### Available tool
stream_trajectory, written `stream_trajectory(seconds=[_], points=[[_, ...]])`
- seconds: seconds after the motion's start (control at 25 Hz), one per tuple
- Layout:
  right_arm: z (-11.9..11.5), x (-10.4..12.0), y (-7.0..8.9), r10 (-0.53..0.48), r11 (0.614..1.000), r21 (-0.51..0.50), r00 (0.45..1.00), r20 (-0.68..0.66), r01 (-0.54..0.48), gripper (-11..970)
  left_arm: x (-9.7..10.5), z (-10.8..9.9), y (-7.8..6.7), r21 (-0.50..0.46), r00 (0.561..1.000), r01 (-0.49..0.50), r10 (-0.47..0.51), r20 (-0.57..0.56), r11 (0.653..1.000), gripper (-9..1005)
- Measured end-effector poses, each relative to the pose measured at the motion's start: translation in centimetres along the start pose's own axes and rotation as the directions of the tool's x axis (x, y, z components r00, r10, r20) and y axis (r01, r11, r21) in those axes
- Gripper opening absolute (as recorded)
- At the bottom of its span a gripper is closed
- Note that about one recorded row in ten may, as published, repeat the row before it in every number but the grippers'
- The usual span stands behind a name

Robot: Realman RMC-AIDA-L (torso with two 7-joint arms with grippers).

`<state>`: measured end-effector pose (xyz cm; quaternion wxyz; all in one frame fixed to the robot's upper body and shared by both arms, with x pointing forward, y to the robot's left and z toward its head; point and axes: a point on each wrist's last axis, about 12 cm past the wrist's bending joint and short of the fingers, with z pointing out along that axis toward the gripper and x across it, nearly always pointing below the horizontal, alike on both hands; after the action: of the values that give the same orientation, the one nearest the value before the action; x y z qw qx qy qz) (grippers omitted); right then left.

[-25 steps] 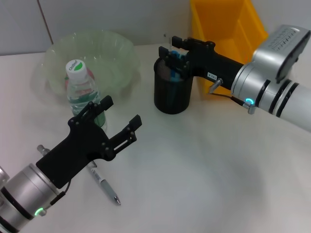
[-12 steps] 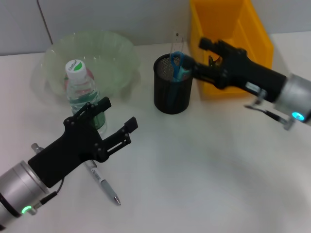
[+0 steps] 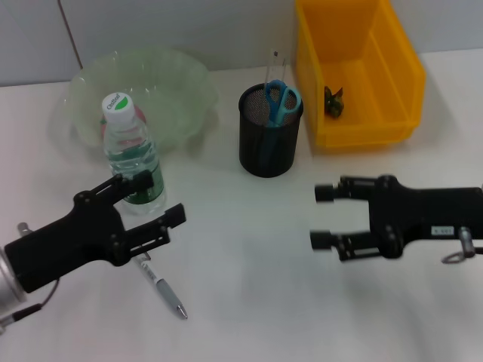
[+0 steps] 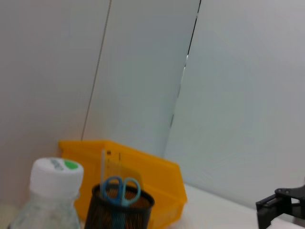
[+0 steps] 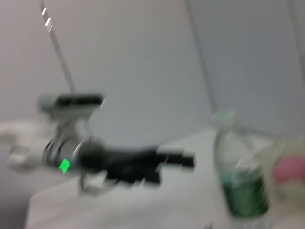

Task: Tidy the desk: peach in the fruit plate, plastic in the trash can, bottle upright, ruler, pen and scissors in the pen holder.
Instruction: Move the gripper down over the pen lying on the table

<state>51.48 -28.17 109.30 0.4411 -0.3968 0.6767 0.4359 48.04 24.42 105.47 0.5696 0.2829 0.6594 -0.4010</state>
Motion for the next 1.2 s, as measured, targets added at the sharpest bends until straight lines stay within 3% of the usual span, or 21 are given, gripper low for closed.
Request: stream_trajectory(seconds=[0.08, 0.16, 0.32, 0.44, 0.56, 0.72, 0.8, 0.84, 0.88, 1.0, 1.2], points=[[-0.5, -0.1, 0.2, 0.015, 0.999, -0.029, 0.998, -0.064, -0.017, 827, -0.4, -0.5, 0.5, 0.015, 1.0, 0.012, -0.012, -0.028, 1.0, 831], [-1.0, -0.2, 0.3, 0.028, 0.999, -0.041, 0.992, -0.123, -0.033, 827, -2.0, -1.8, 1.9, 0.053, 0.991, 0.041, -0.034, -0.13, 0.998, 831], [-1.5, -0.1, 0.2, 0.048, 0.997, -0.043, 0.979, -0.2, -0.057, 827, -3.4, -1.7, 2.3, 0.081, 0.972, 0.068, -0.047, -0.23, 0.994, 830], [-1.7, -0.2, 0.0, 0.049, 0.998, -0.035, 0.973, -0.226, -0.058, 827, -5.7, -0.8, 2.3, 0.078, 0.919, 0.146, -0.106, -0.379, 0.986, 830], [-1.8, -0.2, 0.0, 0.044, 0.998, -0.03, 0.972, -0.233, -0.053, 827, -6.9, -0.2, 2.2, 0.075, 0.886, 0.174, -0.123, -0.447, 0.982, 830], [-1.8, -0.1, -0.2, 0.038, 0.999, -0.017, 0.968, -0.248, -0.044, 827, -9.3, 1.3, 1.2, 0.086, 0.814, 0.175, -0.095, -0.573, 0.981, 830], [-1.9, 0.0, -0.3, 0.037, 0.999, -0.013, 0.965, -0.259, -0.042, 827, -10.0, 2.0, 0.8, 0.103, 0.787, 0.136, -0.045, -0.615, 0.985, 830], [-1.9, 0.0, -0.3, 0.035, 0.999, -0.012, 0.962, -0.271, -0.039, 827, -10.6, 2.7, 0.4, 0.145, 0.764, 0.075, 0.037, -0.644, 0.987, 830], [-1.9, 0.0, -0.3, 0.035, 0.999, -0.012, 0.962, -0.271, -0.039, 827, -10.6, 2.7, 0.4, 0.145, 0.764, 0.075, 0.037, -0.644, 0.987, 829], [-1.9, 0.2, -0.2, 0.04, 0.999, -0.013, 0.959, -0.282, -0.046, 827, -11.6, 4.0, 0.2, 0.263, 0.721, -0.043, 0.212, -0.66, 0.964, 829], [-1.9, 0.7, -0.2, 0.096, 0.995, 0.001, 0.947, -0.307, -0.101, 826, -13.6, 7.0, -0.3, 0.498, 0.594, -0.198, 0.507, -0.624, 0.844, 829]])
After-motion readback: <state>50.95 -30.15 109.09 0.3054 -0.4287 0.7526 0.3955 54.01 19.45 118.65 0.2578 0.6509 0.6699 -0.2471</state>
